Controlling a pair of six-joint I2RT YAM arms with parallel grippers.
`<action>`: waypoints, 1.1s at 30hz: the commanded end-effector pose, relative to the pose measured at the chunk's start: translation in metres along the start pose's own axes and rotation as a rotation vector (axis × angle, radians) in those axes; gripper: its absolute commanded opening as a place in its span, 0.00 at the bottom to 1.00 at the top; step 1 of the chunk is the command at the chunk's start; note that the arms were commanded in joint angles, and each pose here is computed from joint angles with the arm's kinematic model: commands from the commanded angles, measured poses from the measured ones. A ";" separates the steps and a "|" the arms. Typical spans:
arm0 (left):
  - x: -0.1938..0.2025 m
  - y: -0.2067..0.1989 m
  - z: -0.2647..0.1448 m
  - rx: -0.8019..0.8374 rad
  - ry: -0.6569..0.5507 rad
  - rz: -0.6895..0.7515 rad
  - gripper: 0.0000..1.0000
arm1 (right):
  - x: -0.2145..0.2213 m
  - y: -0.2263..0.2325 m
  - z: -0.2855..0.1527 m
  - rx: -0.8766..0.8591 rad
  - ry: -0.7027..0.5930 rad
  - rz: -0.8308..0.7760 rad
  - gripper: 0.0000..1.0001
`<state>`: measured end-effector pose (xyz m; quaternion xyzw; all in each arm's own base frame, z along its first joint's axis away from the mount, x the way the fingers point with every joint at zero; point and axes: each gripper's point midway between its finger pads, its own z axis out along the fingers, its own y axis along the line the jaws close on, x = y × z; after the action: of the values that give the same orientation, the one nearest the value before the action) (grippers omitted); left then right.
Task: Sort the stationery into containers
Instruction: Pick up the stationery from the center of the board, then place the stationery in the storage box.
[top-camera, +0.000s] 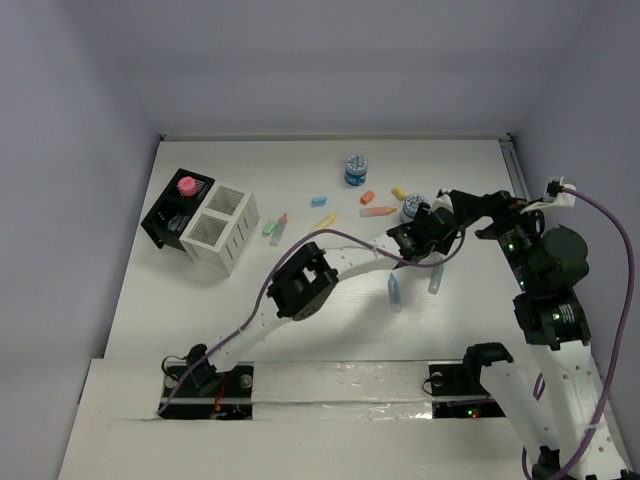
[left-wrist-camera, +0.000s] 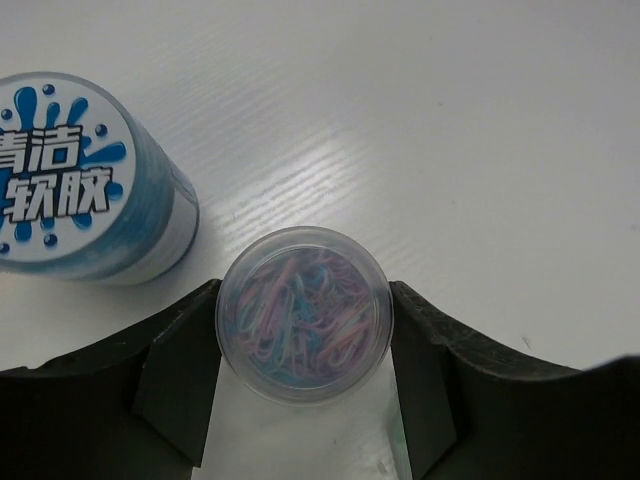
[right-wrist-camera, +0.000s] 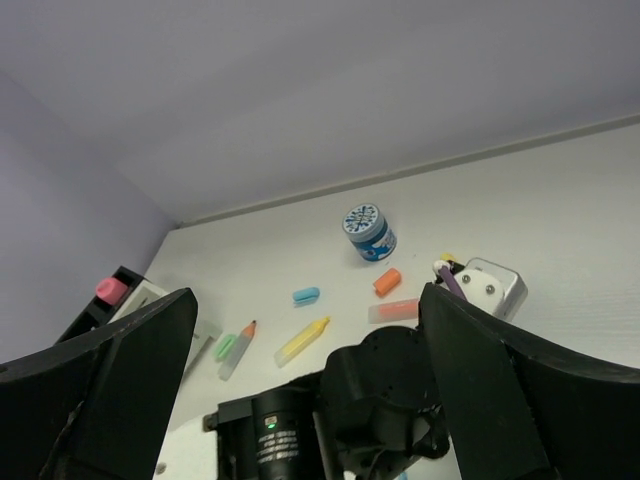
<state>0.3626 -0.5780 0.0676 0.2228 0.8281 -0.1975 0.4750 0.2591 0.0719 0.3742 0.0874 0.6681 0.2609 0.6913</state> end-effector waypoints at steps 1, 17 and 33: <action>-0.132 -0.036 -0.089 0.114 -0.257 -0.042 0.26 | -0.015 0.020 -0.005 -0.079 -0.045 0.011 0.99; -0.210 0.194 -0.286 -0.271 -0.489 -0.257 0.25 | -0.008 0.037 -0.025 -0.191 -0.070 0.072 0.99; -0.070 0.449 -0.442 -0.889 -0.395 -0.590 0.33 | 0.106 0.007 0.015 -0.224 0.236 0.124 0.99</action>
<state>0.3269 0.0112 0.3200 -0.2747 0.7254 -0.0019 0.6311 0.2683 0.1270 0.2622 0.0530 0.7361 0.3748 0.5611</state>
